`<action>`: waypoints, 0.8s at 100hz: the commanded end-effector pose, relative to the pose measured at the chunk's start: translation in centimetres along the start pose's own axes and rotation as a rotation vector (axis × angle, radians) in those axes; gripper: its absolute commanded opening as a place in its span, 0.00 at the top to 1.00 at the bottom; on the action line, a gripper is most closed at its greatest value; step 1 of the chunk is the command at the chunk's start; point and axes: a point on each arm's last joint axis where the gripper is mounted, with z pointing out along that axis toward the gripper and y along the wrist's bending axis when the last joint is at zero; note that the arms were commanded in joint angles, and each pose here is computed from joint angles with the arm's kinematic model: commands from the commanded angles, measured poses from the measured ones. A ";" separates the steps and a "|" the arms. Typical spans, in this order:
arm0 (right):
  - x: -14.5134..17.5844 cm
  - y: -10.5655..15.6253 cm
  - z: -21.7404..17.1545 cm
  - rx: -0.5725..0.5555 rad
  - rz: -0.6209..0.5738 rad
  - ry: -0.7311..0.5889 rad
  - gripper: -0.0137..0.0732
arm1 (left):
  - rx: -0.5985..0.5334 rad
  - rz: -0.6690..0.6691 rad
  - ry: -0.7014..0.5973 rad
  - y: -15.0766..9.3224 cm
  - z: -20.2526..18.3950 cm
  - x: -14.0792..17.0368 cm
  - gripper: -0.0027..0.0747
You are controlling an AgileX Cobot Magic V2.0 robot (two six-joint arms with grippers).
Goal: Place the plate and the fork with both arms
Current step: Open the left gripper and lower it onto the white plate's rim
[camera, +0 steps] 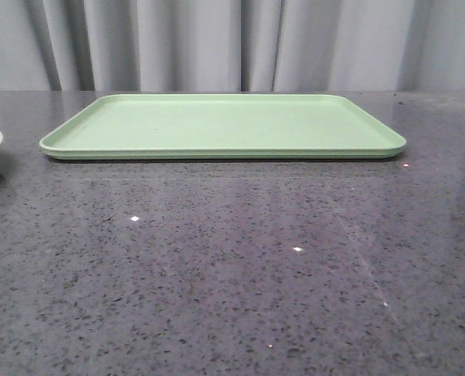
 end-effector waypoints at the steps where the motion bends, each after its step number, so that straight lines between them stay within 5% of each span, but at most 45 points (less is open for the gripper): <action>1: -1.4 0.0 -0.5 0.000 -0.010 -0.086 0.24 | 0.021 0.006 -0.092 -0.3 -0.6 -1.3 0.29; 21: -1.4 0.0 -0.5 0.000 -0.010 -0.086 0.24 | -0.010 0.024 -0.092 0.0 -0.6 -1.3 0.29; 48: -1.4 0.0 -0.5 0.000 -0.010 -0.086 0.24 | -0.187 0.068 -0.068 1.5 1.0 -2.3 0.29; 80: -1.4 0.0 -0.5 0.000 -0.010 -0.085 0.24 | -0.319 -0.032 -0.037 4.4 4.7 -4.1 0.29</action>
